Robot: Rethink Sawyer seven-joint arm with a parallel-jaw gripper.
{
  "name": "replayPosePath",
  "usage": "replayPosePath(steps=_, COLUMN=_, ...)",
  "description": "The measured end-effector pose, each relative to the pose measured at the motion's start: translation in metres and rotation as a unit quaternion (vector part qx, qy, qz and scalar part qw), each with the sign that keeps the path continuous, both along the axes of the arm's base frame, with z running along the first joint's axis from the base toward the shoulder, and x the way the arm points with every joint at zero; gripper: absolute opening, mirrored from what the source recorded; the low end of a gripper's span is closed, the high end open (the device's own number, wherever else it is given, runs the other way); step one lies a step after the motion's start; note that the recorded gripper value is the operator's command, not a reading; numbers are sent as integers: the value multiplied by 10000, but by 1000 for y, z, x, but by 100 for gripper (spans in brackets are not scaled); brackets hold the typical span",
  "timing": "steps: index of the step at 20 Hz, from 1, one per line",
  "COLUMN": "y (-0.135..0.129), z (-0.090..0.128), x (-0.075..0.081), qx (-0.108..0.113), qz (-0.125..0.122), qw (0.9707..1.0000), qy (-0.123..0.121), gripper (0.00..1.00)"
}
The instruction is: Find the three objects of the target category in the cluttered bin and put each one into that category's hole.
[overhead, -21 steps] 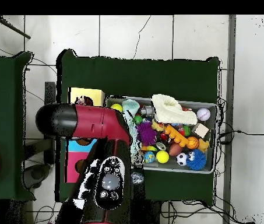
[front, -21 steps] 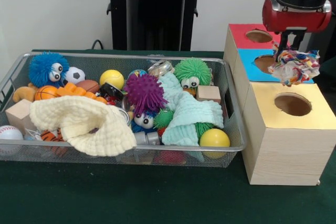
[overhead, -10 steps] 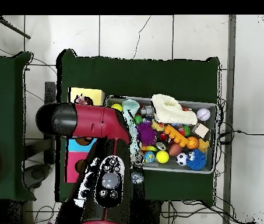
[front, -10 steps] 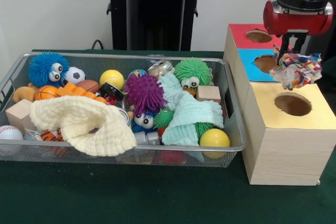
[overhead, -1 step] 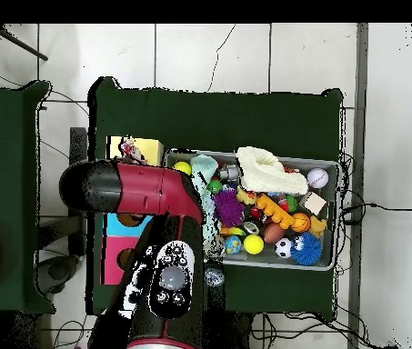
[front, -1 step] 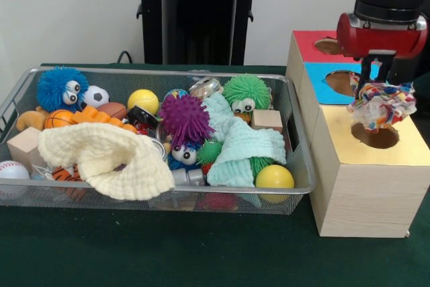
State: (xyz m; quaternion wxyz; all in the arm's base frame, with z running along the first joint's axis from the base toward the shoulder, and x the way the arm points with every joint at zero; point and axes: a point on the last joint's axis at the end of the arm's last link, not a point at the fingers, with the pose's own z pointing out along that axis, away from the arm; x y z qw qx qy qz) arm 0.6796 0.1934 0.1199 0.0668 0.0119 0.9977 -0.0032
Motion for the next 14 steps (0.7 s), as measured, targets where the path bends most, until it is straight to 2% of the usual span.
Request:
replayPosePath(steps=2, y=-1, z=-6, x=2, qx=-28, qz=-1, qw=9999, qy=-118, gripper=0)
replayPosePath(steps=5, y=-1, z=-10, x=3, qx=-41, qz=-1, qw=9999, qy=-140, gripper=0)
replayPosePath(steps=14, y=-2, z=-31, x=-7, qx=-68, qz=-1, qw=10000, qy=33, gripper=0)
